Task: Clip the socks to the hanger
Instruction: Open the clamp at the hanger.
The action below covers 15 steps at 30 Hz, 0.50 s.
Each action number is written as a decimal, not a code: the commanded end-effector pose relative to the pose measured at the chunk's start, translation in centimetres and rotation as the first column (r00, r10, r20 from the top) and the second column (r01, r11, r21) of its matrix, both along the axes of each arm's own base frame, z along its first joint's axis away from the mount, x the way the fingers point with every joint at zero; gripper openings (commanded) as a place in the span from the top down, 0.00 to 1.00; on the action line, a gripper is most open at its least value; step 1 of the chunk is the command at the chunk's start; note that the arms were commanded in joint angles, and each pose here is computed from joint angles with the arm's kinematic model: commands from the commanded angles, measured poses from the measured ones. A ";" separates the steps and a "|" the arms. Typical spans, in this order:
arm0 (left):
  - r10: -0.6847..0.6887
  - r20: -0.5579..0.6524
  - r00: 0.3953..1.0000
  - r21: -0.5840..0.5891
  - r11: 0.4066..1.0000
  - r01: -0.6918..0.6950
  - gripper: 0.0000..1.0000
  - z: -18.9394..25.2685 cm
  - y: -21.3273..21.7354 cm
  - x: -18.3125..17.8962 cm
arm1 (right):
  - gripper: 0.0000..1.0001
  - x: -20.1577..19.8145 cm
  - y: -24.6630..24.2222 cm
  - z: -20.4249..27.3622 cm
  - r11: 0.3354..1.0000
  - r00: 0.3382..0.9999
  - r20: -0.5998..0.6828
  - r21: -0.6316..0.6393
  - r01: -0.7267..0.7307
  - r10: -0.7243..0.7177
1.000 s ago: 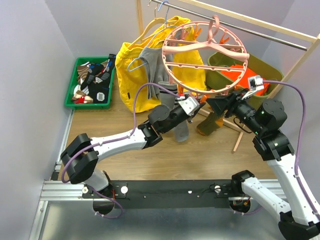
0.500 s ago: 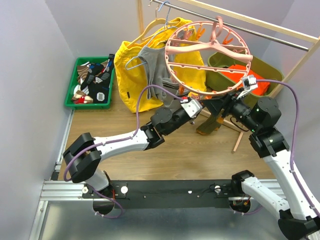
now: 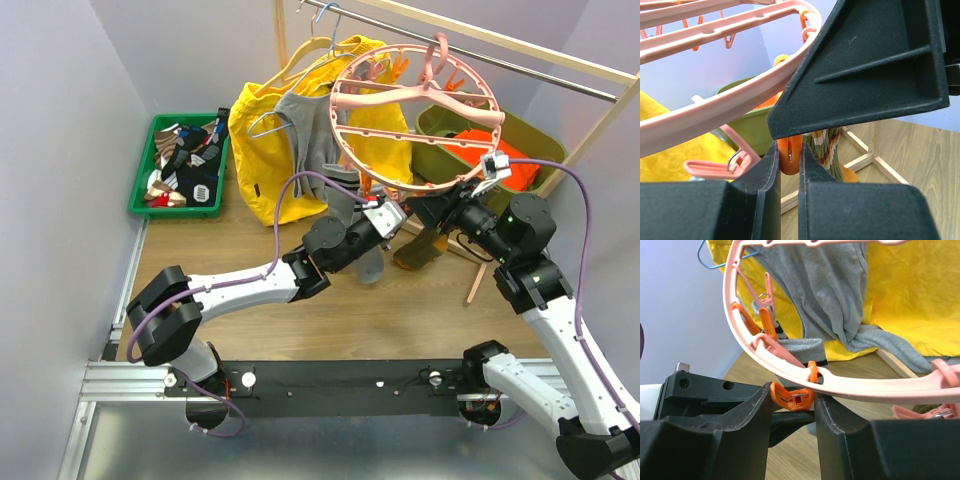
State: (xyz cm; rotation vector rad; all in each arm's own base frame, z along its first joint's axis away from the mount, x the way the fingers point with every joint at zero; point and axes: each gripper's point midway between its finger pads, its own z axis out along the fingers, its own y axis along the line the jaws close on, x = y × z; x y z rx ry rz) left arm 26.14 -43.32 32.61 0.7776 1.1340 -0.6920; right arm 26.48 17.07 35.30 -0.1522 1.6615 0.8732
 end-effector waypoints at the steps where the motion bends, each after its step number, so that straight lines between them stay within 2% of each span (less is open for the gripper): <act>1: -0.015 0.002 1.000 0.015 1.000 0.015 0.99 -0.1 -0.5 -0.7 | 0.64 0.2 -0.4 1.2 0.999 0.998 0.048 0.019 0.028 -0.028; 6: -0.009 0.001 1.000 0.002 1.000 0.009 0.88 0.6 -0.1 -0.9 | 0.75 0.1 -0.4 1.2 1.000 0.999 0.048 0.020 0.024 -0.025; 11: -0.006 -0.003 1.000 -0.013 1.000 0.006 0.65 1.1 0.4 -1.0 | 0.87 0.1 -0.4 1.4 0.999 0.998 0.050 0.024 0.023 -0.024; 15: -0.005 -0.010 1.000 -0.030 1.000 0.004 0.60 1.6 0.7 -1.2 | 0.94 0.1 -0.5 1.4 0.999 0.999 0.039 0.031 0.034 -0.035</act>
